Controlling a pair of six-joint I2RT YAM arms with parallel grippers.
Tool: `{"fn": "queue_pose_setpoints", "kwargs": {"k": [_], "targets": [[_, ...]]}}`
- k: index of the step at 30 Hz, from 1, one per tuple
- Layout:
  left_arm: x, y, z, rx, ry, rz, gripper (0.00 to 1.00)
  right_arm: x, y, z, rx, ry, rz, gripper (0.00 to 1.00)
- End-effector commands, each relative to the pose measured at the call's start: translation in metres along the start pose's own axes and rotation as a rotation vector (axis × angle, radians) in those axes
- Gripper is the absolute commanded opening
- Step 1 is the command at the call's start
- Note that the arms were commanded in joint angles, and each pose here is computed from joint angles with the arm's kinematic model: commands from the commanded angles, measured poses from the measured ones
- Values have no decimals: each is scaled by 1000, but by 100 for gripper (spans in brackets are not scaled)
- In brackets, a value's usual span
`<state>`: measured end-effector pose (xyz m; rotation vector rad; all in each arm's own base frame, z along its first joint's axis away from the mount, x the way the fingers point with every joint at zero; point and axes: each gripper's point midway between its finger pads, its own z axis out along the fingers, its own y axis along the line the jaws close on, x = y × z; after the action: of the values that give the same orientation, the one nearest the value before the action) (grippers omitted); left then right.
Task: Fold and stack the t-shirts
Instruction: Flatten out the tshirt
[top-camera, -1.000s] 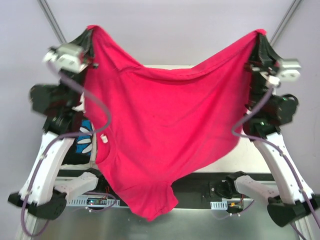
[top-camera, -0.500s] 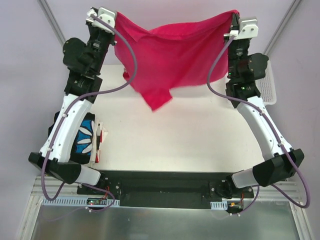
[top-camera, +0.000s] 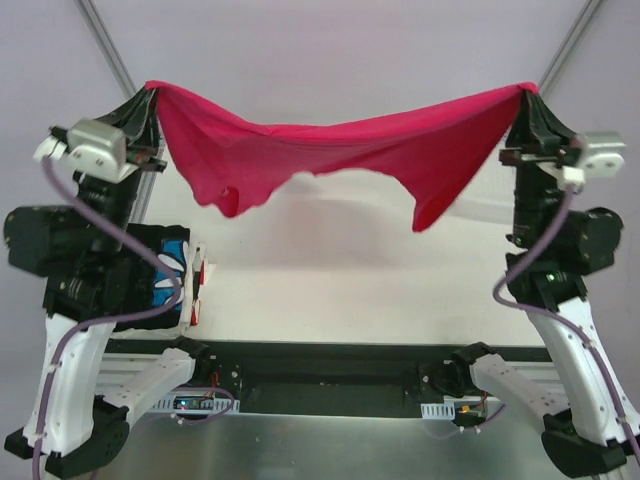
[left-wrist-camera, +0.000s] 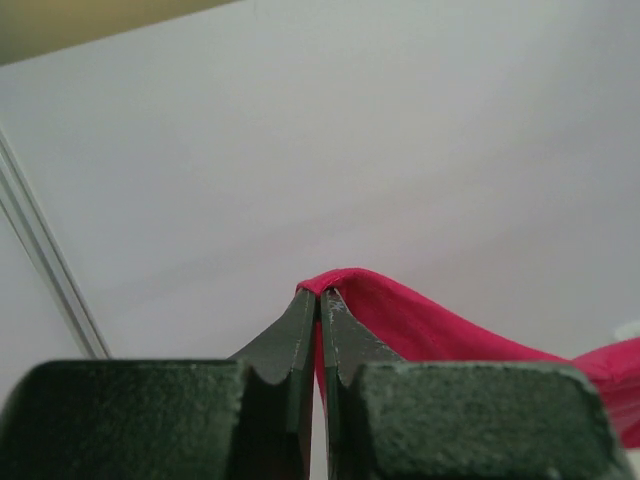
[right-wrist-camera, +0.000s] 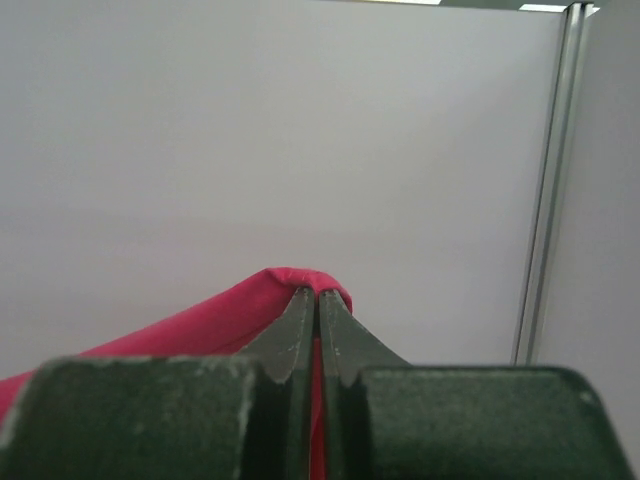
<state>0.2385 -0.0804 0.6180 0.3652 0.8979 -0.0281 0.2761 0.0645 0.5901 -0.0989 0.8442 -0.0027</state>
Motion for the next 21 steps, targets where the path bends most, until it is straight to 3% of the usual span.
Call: {"fn": "queue_pose_setpoints", "kwargs": {"k": [1,6,10,15,18,19,21], "targets": [[-41,-5,-20,63,-88,-60,0,-41,-13,-22,9,-56,103,1],[-59,-1,-13,65,-114,-76,0,-53,-16,-18,10,-59,103,1],[-47,2,7,35,-87,-76,0,-35,-15,-7,36,-26,66,1],[14,3,50,-28,25,-17,0,14,-7,17,67,57,-30,1],[72,2,80,-74,118,28,0,51,-2,33,80,117,-73,1],[113,0,92,-76,180,42,0,60,-1,37,83,132,-78,1],[148,3,105,-92,223,6,0,94,-6,46,105,189,-100,1]]}}
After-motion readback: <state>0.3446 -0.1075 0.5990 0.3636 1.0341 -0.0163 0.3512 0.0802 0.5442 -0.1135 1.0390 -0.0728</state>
